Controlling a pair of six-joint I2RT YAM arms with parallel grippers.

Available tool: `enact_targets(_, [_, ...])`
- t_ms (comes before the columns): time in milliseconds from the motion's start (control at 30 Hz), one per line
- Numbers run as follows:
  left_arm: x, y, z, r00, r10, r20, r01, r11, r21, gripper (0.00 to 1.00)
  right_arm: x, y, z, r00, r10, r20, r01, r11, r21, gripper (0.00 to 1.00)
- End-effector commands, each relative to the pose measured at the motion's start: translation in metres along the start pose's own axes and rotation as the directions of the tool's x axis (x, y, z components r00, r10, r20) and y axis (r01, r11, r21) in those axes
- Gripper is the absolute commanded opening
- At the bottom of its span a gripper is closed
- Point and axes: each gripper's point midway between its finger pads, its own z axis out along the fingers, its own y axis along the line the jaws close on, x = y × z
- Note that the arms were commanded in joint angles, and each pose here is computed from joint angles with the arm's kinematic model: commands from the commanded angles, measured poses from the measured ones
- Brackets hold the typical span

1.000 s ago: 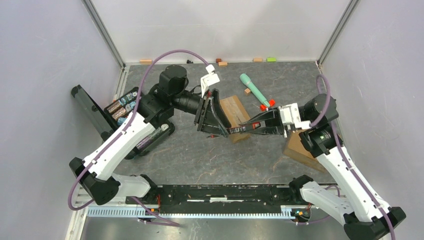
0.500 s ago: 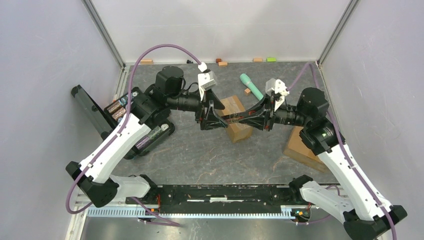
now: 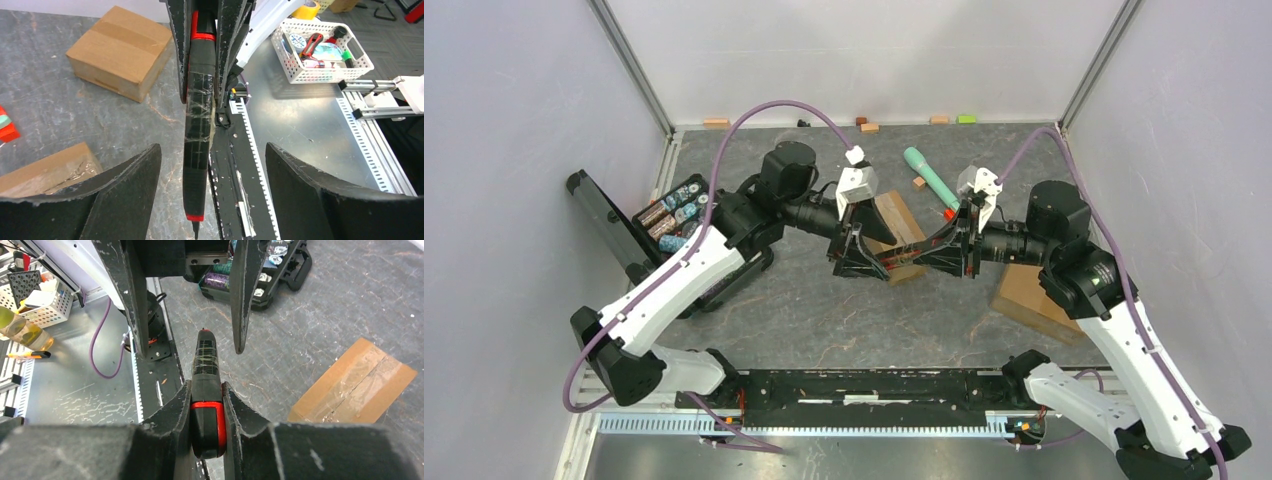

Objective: Unpack the express box
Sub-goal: Cut the express box at the center of the board.

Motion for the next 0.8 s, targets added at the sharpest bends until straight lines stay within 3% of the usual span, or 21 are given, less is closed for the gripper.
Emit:
enact_targets(0, [0.001, -0.001, 0.012, 0.999, 0.041, 0.005, -0.042, 0.997, 0.058, 0.81, -0.02, 0.01, -0.01, 0.999, -0.03, 0.034, 0.03, 1.0, 0.011, 0.0])
enact_targets(367, [0.025, 0.004, 0.026, 0.998, -0.002, -0.057, 0.005, 0.998, 0.056, 0.69, -0.023, 0.003, -0.009, 1.0, -0.023, 0.021, 0.022, 0.999, 0.046, 0.0])
enact_targets(433, [0.024, 0.005, 0.027, 0.998, -0.001, -0.056, 0.004, 0.998, 0.058, 0.54, -0.023, 0.002, -0.008, 1.0, -0.018, 0.023, 0.017, 0.999, 0.049, 0.0])
enact_targets(500, [0.024, 0.006, 0.028, 0.998, -0.003, -0.056, 0.007, 0.998, 0.067, 0.24, -0.025, 0.001, -0.008, 0.999, -0.022, 0.028, 0.02, 0.998, 0.055, 0.0])
enact_targets(567, [0.025, 0.008, 0.03, 0.998, -0.014, -0.06, 0.018, 0.997, 0.069, 0.03, -0.028, -0.002, -0.008, 0.999, -0.021, 0.031, 0.019, 0.997, 0.07, 0.0])
enact_targets(600, [0.025, 0.01, 0.03, 0.998, -0.017, -0.059, 0.021, 0.997, 0.068, 0.02, -0.03, -0.004, -0.007, 0.999, -0.021, 0.038, 0.018, 0.996, 0.082, 0.06])
enact_targets(767, [0.001, 0.025, 0.009, 0.997, -0.032, 0.074, 0.03, 0.999, 0.034, 0.02, -0.066, -0.039, -0.006, 0.982, -0.048, 0.18, 0.001, 0.967, 0.256, 0.86])
